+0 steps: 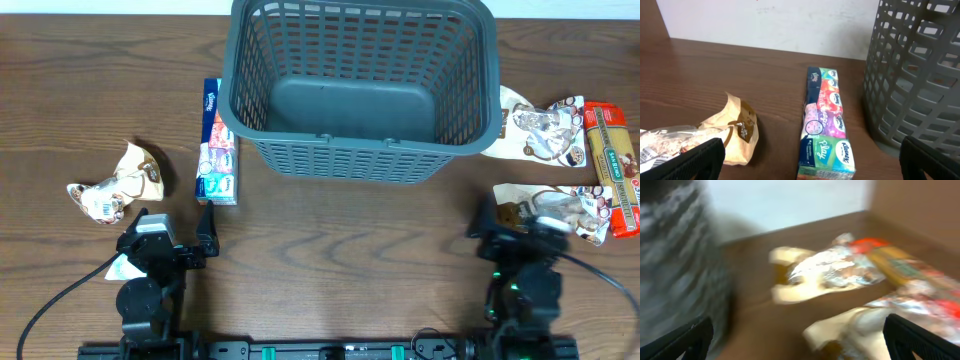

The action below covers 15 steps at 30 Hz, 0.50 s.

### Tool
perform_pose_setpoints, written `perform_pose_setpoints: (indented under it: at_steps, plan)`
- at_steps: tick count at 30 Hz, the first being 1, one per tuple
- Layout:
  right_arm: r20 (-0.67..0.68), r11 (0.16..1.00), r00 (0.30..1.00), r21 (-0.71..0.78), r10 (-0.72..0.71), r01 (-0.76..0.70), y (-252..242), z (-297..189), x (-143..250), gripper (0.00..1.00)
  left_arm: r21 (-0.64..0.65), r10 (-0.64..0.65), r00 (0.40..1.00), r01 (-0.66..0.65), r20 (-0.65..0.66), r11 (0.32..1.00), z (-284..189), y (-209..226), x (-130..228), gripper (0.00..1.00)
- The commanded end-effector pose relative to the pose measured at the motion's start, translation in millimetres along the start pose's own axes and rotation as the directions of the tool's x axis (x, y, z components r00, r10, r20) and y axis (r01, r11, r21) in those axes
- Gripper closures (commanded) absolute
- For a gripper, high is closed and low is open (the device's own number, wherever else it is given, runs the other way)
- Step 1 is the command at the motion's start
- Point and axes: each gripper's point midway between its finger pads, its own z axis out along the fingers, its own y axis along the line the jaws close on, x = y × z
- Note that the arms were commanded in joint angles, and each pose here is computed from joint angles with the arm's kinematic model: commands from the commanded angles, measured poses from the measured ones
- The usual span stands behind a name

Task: Pack container
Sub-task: 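Move the right gripper to the front dried-mushroom bag and grasp it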

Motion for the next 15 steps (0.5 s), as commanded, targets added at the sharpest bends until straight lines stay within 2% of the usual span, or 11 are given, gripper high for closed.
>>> perform_pose_setpoints:
  at_steps: [1, 5, 7, 9, 11, 13, 15]
  plan:
    - [0.141, 0.946, 0.984, 0.291, 0.105, -0.143, -50, -24, -62, 0.01, 0.006, -0.004, 1.000, 0.004, -0.028, 1.000, 3, 0, 14, 0.01]
    - [0.128, 0.889, 0.990, 0.445, 0.057, -0.109, -69, -42, -107, 0.01, 0.006, -0.004, 1.000, 0.004, -0.028, 1.000, 3, 0, 14, 0.01]
    - [0.054, 0.878, 0.998, 0.477, 0.023, -0.046, -69, -46, -121, 0.01, 0.006, -0.004, 1.000, 0.004, -0.028, 1.000, 3, 0, 14, 0.01]
    - [-0.056, 0.914, 0.998, 0.406, 0.002, 0.021, -55, -44, -124, 0.01, 0.006, -0.004, 1.000, 0.004, -0.028, 1.000, 3, 0, 14, 0.01]
    - [-0.171, 0.962, 0.985, 0.267, -0.006, 0.052, -31, -42, -115, 0.01, 0.006, -0.004, 1.000, 0.004, -0.028, 1.000, 3, 0, 14, 0.01]
    - [-0.189, 0.989, 0.982, 0.146, 0.008, 0.020, -8, -39, -118, 0.01, 0.006, -0.004, 1.000, 0.004, -0.028, 1.000, 3, 0, 14, 0.01]
    - [-0.175, 0.994, 0.984, 0.111, 0.017, 0.002, -1, -38, -122, 0.01, 0.006, -0.004, 1.000, 0.004, -0.028, 1.000, 3, 0, 14, 0.01]
